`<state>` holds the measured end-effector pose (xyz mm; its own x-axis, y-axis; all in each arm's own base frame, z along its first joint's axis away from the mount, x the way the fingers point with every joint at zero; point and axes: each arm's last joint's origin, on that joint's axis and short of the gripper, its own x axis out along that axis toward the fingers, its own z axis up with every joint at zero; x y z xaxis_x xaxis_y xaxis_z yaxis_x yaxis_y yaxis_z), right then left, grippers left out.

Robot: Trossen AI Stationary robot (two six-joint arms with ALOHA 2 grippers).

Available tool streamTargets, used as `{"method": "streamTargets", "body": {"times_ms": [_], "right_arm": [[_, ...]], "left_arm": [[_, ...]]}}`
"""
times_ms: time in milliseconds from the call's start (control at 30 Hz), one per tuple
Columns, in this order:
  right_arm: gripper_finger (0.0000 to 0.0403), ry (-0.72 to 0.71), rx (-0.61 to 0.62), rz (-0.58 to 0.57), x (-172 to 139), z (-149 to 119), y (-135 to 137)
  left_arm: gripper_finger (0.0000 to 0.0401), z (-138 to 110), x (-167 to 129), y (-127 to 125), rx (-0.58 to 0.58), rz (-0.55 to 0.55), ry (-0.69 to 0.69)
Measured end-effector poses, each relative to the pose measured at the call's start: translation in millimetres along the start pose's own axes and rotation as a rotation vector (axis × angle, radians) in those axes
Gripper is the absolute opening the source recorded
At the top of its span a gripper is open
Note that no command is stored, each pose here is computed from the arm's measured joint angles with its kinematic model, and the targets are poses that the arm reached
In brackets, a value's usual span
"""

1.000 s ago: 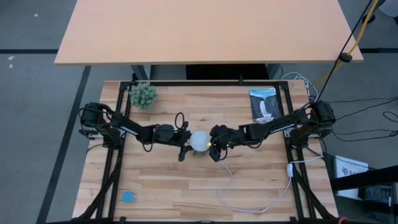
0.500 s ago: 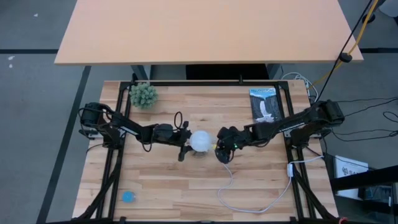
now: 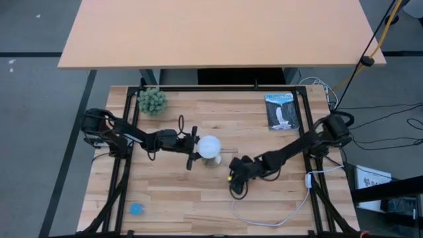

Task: Screw lightbulb
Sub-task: Insert the white light bulb into the gold lamp

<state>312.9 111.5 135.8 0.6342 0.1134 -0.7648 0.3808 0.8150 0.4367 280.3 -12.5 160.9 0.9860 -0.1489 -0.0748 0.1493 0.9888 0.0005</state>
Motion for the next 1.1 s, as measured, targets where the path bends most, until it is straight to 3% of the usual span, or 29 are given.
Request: {"method": "streamTargets", "body": {"times_ms": [200,367,467,633,800,1100], "right_arm": [[0.0152,0.221,0.033,-0.052,6.8,-10.6,-13.9],[0.0151,0.351,-0.027,-0.206,-23.4,-11.4,-30.7],[0.0142,0.375,-0.035,-0.37,-46.4,-12.4,-44.8],[0.0124,0.24,-0.009,-0.312,-67.9,-0.8,-34.4],[0.0112,0.071,-0.055,-0.22,-74.3,7.7,-19.0],[0.0109,-0.085,-0.063,-0.208,-67.4,15.7,-11.8]], "left_arm": [[0.0167,6.3,-2.4,-0.6,0.002,-0.011,-0.013],[0.0167,4.6,-2.6,0.9,0.0,-0.005,0.003],[0.0167,4.5,-2.8,3.0,0.0,0.002,0.004],[0.0167,3.1,-2.9,3.7,0.001,0.005,0.018],[0.0167,2.9,-2.9,3.5,0.005,0.004,0.021],[0.0167,2.4,-2.9,3.6,0.011,0.004,0.026]]}}
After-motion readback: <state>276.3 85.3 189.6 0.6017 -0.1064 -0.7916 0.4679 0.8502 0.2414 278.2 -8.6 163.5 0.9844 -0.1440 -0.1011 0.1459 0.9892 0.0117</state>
